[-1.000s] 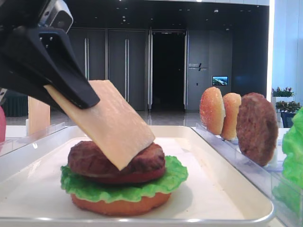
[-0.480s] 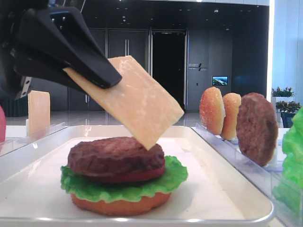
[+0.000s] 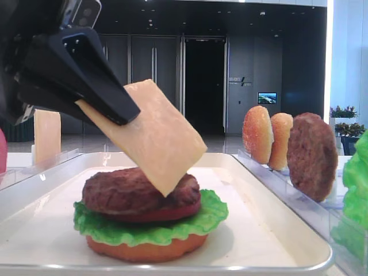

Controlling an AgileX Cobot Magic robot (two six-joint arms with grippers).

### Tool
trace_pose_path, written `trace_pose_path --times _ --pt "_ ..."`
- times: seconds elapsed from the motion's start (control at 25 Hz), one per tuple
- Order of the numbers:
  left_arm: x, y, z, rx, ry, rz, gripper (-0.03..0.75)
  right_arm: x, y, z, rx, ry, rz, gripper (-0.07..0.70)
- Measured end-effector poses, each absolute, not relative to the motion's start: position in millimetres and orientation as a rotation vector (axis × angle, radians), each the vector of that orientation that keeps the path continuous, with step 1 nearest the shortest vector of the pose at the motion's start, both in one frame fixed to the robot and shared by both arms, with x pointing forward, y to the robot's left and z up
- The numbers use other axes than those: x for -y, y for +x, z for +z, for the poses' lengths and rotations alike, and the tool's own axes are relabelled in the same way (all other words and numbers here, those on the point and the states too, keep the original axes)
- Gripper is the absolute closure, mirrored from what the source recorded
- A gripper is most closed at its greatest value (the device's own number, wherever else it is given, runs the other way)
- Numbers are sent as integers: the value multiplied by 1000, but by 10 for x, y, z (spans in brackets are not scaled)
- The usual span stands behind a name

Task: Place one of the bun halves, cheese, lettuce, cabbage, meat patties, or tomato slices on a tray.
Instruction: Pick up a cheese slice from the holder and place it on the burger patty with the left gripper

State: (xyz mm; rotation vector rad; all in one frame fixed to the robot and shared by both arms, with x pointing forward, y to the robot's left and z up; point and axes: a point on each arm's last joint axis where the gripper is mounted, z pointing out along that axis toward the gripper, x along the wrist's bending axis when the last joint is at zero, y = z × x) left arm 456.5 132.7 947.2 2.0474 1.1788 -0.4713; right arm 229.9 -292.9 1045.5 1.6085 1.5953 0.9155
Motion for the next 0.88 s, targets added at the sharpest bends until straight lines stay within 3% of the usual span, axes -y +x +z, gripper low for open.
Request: trace_pose_path --times 0.52,0.6,0.88 --pt "-1381 4508 9373 -1313 2017 -493 677 2929 2299 10455 -1595 1609 916 220" --pt "-1382 4509 9373 -1338 2004 -502 648 2929 2299 10455 -1595 1609 916 220" --pt "-1412 4540 9346 -1412 1993 -457 230 2929 2299 10455 -1595 1609 916 220"
